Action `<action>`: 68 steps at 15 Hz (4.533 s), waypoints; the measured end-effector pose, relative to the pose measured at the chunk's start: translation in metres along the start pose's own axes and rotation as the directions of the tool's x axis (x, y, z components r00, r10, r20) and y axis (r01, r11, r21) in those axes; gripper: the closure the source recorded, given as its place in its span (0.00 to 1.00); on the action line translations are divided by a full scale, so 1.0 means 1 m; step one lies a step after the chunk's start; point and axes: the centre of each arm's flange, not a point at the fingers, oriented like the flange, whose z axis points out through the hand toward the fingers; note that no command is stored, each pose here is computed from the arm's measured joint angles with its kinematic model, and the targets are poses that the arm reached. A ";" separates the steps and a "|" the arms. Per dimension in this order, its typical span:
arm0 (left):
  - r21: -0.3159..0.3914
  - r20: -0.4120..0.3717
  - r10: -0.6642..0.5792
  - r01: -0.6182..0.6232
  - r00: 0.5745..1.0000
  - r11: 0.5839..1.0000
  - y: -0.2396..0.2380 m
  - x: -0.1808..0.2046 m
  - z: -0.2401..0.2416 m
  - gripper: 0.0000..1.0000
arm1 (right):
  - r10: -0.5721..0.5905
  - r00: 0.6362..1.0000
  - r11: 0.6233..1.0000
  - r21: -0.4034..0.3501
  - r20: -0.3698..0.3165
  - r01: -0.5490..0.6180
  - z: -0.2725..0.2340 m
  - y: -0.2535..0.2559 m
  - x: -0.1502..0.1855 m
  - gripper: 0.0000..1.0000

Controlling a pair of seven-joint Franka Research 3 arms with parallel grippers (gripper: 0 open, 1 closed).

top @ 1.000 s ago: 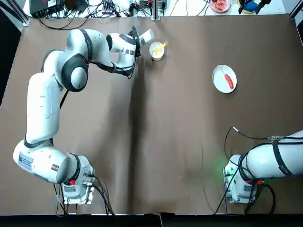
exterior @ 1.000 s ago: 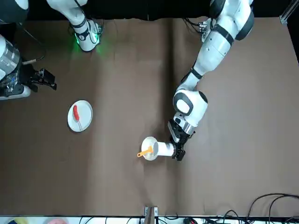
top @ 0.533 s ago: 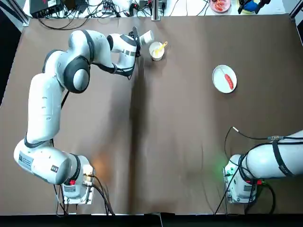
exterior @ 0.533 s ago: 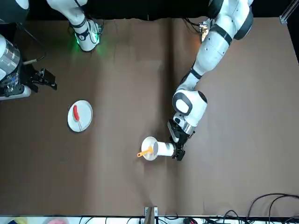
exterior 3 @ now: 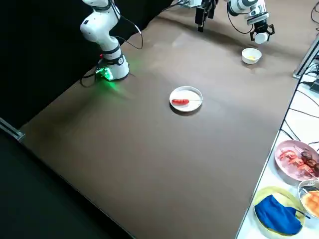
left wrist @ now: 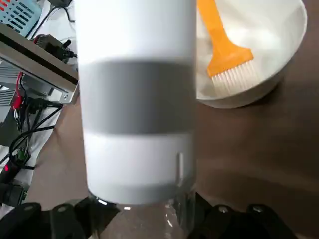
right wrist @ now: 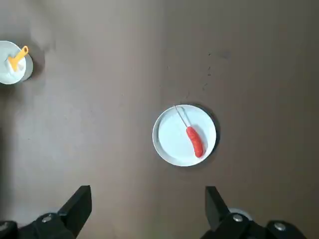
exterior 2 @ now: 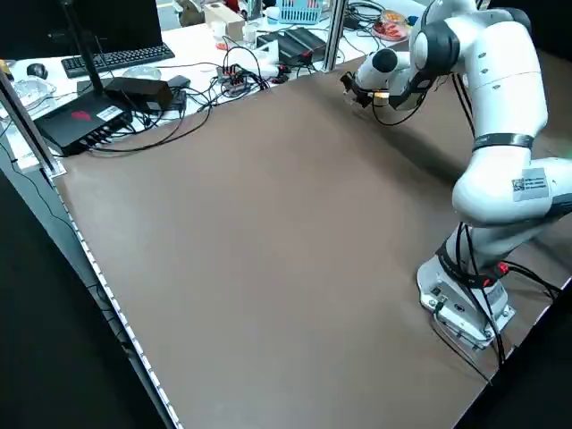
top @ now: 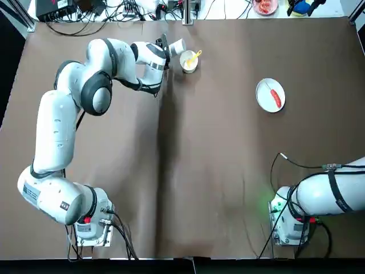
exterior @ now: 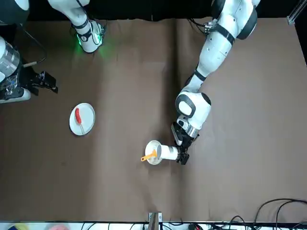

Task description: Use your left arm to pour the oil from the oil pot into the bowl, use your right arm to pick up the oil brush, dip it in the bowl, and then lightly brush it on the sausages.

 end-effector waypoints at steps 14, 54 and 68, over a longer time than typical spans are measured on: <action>0.006 -0.015 -0.141 0.141 0.990 0.990 -0.015 -0.019 -0.004 0.44 | -0.085 0.995 0.996 -0.001 0.050 0.085 0.069 -0.054 0.035 0.00; -0.494 -0.666 -0.485 0.151 0.567 0.856 -0.082 -0.494 -0.194 0.44 | -0.149 0.977 0.924 0.332 -0.151 0.192 0.333 -0.251 0.115 0.00; -0.341 -0.687 -0.449 0.292 0.571 0.894 -0.066 -0.550 -0.173 0.44 | 0.037 0.974 0.932 0.359 -0.222 0.047 0.396 -0.291 0.143 0.33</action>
